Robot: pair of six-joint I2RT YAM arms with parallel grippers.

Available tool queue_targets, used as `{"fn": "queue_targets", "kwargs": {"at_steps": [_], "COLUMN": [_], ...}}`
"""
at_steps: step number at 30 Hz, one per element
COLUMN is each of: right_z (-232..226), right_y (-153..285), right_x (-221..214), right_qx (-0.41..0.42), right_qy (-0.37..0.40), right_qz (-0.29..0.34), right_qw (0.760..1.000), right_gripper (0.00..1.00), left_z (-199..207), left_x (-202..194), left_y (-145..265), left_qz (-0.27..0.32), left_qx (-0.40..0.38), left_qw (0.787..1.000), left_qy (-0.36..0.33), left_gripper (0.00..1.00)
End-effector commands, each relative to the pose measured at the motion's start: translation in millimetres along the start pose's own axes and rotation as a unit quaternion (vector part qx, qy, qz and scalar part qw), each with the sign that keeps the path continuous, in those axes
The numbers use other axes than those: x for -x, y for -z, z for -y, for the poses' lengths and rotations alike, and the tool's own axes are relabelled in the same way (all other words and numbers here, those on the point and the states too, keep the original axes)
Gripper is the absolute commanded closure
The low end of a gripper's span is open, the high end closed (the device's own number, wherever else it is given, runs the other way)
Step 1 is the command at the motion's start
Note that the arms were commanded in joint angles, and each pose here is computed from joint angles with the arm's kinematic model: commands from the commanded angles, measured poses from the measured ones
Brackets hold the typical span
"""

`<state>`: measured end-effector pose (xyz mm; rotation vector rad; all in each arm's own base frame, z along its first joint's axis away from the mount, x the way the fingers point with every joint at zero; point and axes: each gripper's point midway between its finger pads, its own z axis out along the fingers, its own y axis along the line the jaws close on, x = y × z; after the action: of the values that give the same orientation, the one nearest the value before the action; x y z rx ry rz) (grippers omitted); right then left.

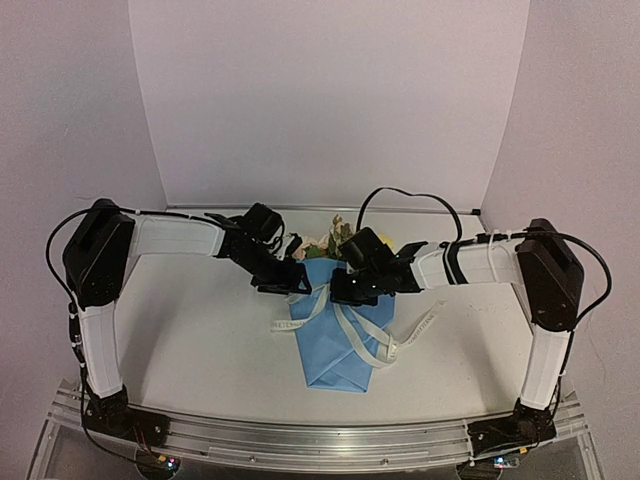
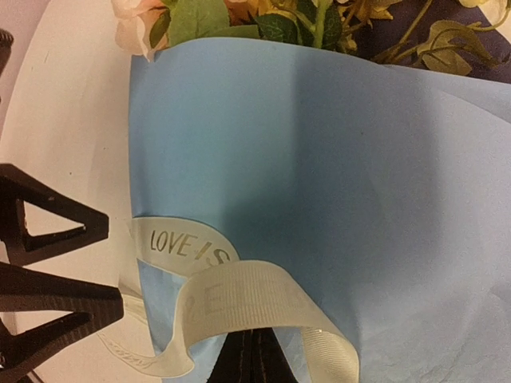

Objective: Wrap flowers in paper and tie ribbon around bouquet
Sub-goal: Cross the ribbon over the folded bouquet.

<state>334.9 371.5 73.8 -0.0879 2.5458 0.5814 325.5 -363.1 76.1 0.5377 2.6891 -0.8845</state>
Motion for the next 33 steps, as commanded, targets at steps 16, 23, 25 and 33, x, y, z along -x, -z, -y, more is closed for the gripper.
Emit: {"fn": "queue_targets", "kwargs": {"at_steps": [16,23,25,33], "right_z": [-27,-28,-29,-31], "right_y": [4,3,3,3], "right_x": [19,20,20,21], "right_qx": [0.043,0.044,0.045,0.048], "right_qy": [0.002,0.001,0.001,0.001], "right_qz": [0.011,0.011,0.011,0.01], "right_qw": [0.999,0.999,0.999,0.999], "right_gripper": [1.0,1.0,1.0,1.0], "left_z": [22,15,13,11], "left_x": [26,32,33,43], "left_y": [-1,-13,-14,-15], "left_qz": [0.015,0.013,0.013,0.037], "left_qx": [0.07,0.092,0.096,0.107], "left_qw": [0.984,0.981,0.98,0.978], "left_qy": [-0.163,-0.17,-0.171,-0.176], "left_gripper": [0.37,0.4,0.43,0.56]}}
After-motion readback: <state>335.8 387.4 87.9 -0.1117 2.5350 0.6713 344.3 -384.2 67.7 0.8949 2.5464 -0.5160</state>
